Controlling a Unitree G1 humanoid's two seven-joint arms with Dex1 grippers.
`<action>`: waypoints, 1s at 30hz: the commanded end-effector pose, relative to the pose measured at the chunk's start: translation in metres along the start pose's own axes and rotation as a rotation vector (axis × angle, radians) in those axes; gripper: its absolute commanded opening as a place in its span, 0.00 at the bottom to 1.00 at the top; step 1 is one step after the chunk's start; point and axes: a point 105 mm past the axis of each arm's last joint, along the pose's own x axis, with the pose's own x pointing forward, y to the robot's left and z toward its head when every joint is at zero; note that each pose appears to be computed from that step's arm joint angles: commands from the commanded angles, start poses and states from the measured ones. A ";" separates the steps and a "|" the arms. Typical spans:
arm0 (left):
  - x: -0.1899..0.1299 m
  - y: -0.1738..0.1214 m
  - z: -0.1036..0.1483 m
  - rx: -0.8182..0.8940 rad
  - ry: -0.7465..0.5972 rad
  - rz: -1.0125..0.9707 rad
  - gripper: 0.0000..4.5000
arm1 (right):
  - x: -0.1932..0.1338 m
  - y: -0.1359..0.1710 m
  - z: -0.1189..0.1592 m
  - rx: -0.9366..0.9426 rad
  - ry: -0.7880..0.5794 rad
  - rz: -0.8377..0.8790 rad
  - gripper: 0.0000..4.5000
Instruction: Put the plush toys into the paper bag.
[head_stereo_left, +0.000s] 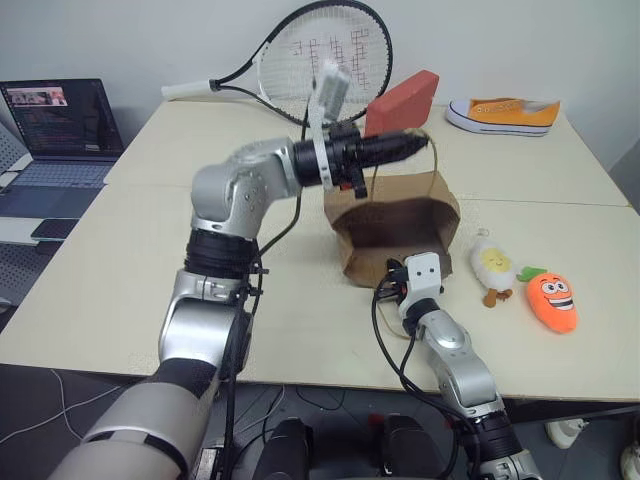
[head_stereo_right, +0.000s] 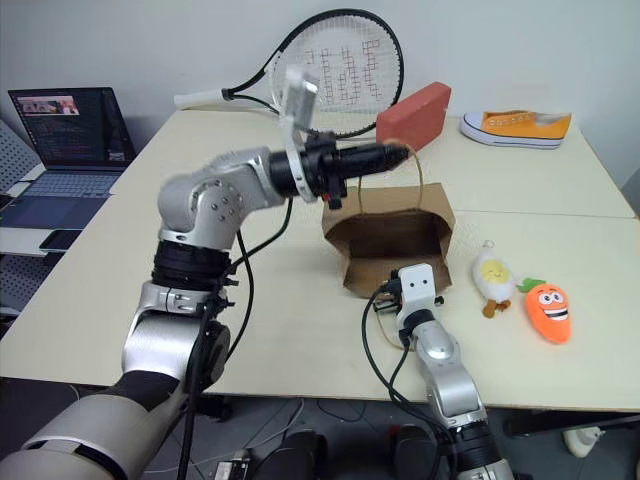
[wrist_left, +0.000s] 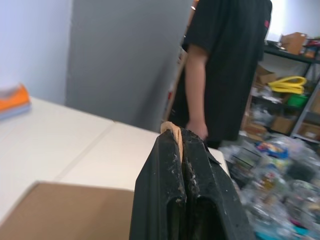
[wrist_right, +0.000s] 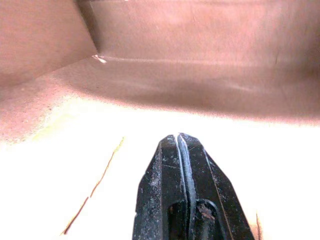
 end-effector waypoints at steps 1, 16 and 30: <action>0.002 -0.003 0.028 0.144 -0.040 0.014 0.00 | -0.003 0.002 -0.013 0.011 0.054 0.012 0.01; 0.014 -0.008 -0.001 0.142 -0.001 0.001 0.00 | 0.002 0.001 0.021 0.000 0.007 0.063 0.01; 0.020 -0.018 -0.018 0.082 0.001 -0.034 0.00 | -0.046 0.002 0.090 -0.154 -0.032 0.356 0.01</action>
